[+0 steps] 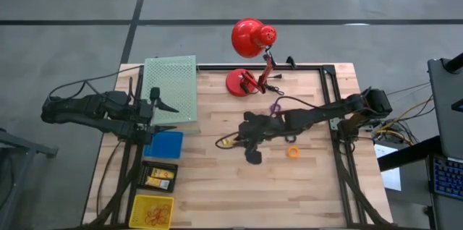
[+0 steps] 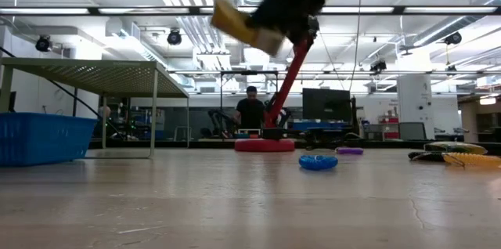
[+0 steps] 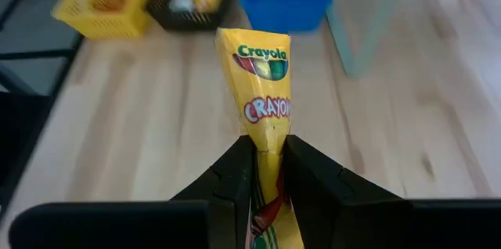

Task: Pick & Place Office Desk Supplies
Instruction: Put the crayons box into the black bin

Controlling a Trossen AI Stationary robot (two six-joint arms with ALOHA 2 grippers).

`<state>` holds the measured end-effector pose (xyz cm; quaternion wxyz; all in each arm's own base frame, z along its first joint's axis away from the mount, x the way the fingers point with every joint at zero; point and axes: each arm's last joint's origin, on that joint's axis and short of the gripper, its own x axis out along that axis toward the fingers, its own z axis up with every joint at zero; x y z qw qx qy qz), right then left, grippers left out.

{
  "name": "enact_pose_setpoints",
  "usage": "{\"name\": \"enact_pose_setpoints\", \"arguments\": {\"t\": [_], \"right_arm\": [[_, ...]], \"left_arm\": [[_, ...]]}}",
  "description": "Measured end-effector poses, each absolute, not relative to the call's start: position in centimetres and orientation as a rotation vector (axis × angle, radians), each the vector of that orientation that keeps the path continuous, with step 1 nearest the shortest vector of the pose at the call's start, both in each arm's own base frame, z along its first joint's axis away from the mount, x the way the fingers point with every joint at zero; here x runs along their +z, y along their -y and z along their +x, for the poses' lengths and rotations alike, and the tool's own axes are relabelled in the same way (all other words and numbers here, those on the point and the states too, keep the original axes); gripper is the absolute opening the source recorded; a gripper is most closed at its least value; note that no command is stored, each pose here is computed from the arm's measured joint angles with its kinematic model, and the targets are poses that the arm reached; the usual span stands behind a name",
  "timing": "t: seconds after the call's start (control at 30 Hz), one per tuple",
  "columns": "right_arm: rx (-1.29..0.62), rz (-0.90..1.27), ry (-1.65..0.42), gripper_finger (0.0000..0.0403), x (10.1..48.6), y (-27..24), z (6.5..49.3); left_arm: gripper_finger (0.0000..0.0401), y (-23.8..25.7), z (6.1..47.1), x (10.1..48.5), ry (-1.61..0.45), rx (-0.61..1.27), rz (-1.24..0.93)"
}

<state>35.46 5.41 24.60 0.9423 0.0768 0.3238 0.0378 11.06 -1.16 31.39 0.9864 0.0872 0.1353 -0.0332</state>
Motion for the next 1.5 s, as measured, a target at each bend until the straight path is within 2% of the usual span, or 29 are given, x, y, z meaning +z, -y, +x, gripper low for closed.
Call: {"name": "enact_pose_setpoints", "arguments": {"t": [0.2, 0.5, 0.77, 1.5], "right_arm": [[0.179, 0.07, -0.423, 0.007, 26.5, -7.5, 36.3], [0.261, 0.09, -0.117, 0.0068, 27.5, -9.9, 35.9], [0.136, 0.051, -0.141, 0.0069, 26.0, -10.3, 35.3], [0.131, 0.048, -0.144, 0.0069, 25.8, -10.3, 35.2]], "left_arm": [[0.0256, 1.2, 11.1, 31.4, -0.272, -0.067, 0.176], [0.0256, 1.2, 11.1, 31.4, -0.272, -0.067, 0.175], [0.0256, 1.2, 11.1, 31.4, -0.272, -0.067, 0.175], [0.0256, 1.1, 11.1, 31.4, -0.272, -0.066, 0.175]]}}
